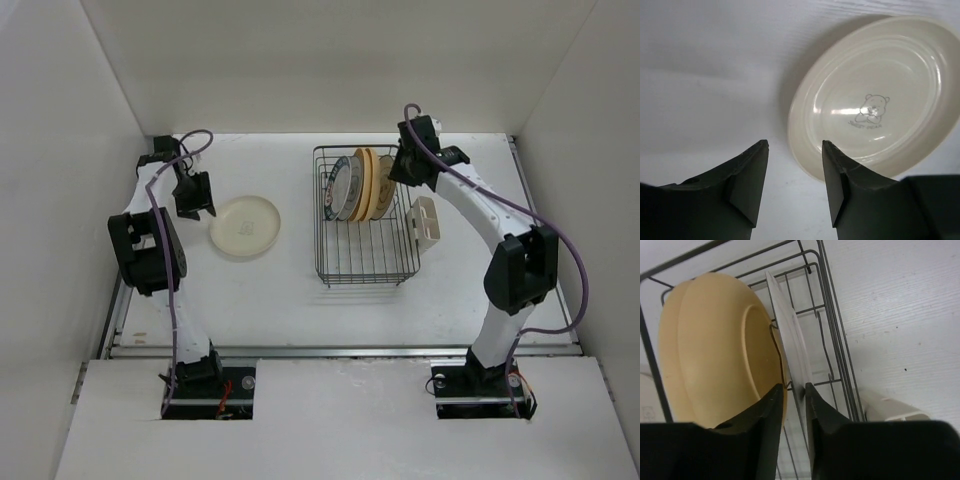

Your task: Unload the plates from the dish rack

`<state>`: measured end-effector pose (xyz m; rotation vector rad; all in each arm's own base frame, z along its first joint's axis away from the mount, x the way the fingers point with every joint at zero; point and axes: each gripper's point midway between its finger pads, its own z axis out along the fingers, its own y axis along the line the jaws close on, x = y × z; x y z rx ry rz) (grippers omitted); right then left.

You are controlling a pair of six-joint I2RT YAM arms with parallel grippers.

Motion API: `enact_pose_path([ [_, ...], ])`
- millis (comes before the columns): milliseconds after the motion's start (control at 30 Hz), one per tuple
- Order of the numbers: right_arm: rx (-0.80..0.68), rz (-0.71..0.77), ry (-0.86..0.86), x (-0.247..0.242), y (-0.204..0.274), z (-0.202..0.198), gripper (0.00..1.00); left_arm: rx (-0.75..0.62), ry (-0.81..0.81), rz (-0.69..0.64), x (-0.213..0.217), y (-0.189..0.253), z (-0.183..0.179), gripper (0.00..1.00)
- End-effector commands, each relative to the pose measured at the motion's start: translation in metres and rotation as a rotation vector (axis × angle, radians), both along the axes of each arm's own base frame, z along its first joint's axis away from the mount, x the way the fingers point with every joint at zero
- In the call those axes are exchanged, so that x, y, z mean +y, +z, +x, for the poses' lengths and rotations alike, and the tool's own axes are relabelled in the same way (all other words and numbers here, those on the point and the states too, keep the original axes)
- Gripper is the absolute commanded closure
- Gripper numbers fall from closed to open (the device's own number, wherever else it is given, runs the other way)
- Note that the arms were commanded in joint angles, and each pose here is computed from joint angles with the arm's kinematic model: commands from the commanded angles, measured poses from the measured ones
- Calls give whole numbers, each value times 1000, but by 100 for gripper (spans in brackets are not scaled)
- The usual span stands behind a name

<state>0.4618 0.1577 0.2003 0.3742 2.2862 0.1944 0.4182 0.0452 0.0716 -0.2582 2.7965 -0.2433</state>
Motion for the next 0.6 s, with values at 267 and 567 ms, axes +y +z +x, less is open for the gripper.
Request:
enact_pose_path([
  [267, -2, -90, 24, -6, -13, 20, 100, -201, -41, 149, 12, 118, -36, 56],
  [567, -206, -288, -111, -44, 96, 12, 100, -200, -47, 297, 31, 141, -70, 55],
])
